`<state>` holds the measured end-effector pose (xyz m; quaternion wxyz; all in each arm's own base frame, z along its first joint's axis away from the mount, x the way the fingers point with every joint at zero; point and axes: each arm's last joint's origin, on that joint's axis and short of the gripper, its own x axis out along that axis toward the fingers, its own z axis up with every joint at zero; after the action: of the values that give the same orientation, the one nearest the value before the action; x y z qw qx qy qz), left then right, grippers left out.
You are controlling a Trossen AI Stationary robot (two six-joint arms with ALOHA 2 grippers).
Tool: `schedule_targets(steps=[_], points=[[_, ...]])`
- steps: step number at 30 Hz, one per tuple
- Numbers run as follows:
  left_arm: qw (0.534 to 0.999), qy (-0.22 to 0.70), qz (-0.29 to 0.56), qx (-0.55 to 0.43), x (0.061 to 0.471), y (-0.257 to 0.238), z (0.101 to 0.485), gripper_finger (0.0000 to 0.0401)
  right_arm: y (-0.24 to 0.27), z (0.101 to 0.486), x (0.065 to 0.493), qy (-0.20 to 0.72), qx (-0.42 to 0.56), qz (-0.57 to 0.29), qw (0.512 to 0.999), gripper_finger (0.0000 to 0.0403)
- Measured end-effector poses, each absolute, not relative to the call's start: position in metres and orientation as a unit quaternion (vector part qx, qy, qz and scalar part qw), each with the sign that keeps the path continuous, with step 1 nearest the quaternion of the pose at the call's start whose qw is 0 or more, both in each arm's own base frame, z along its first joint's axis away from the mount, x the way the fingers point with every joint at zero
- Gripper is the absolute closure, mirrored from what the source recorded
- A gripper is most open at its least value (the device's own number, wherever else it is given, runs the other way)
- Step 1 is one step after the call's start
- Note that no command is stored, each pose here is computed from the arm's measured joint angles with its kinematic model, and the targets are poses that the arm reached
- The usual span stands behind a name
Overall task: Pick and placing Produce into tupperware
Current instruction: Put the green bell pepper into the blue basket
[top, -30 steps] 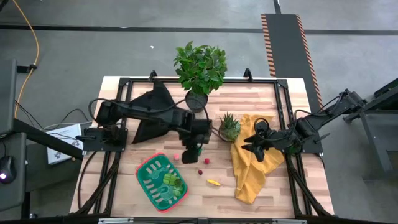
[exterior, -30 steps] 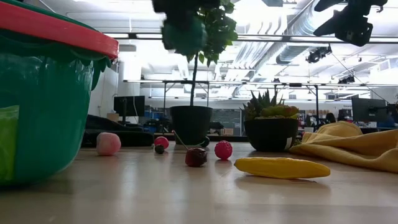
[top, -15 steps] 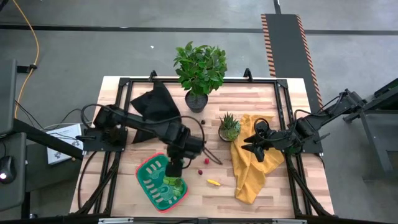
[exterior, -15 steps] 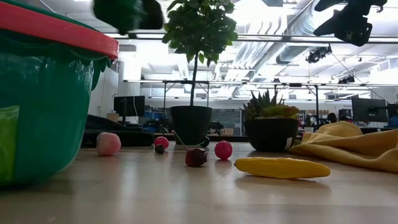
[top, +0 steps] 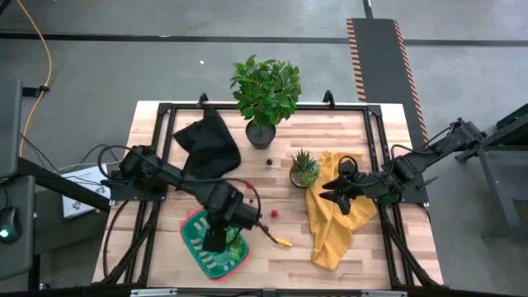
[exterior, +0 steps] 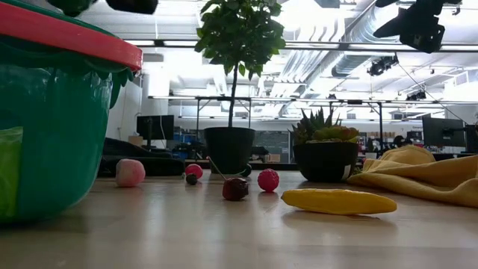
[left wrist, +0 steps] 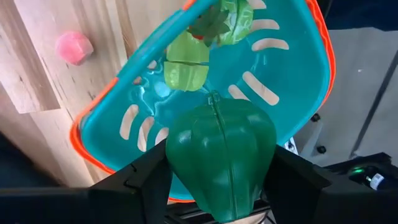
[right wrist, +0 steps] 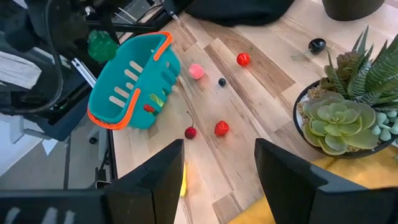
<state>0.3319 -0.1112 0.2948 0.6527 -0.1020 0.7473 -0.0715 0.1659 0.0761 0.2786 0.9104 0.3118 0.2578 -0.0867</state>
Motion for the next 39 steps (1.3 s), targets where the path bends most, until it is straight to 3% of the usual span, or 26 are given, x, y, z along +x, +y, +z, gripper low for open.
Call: schedule_targets(steps=[13,26,33,39], points=[[0.663,0.748,0.000,-0.024,0.312,-0.148,0.294,0.0197,0.077,0.281,0.167,0.246,0.315,-0.080,0.913,0.0215],[0.692,0.719,0.057,-0.011,0.297,-0.163,0.303,0.0196,0.078,0.285,0.169,0.229,0.323,-0.069,0.916,0.0215],[0.661,0.746,0.068,-0.032,0.277,-0.165,0.277,0.0196,0.078,0.285,0.169,0.228,0.324,-0.069,0.916,0.0215],[0.677,0.728,0.069,-0.080,0.261,-0.163,0.252,0.0196,0.078,0.286,0.170,0.225,0.326,-0.067,0.916,0.0215]])
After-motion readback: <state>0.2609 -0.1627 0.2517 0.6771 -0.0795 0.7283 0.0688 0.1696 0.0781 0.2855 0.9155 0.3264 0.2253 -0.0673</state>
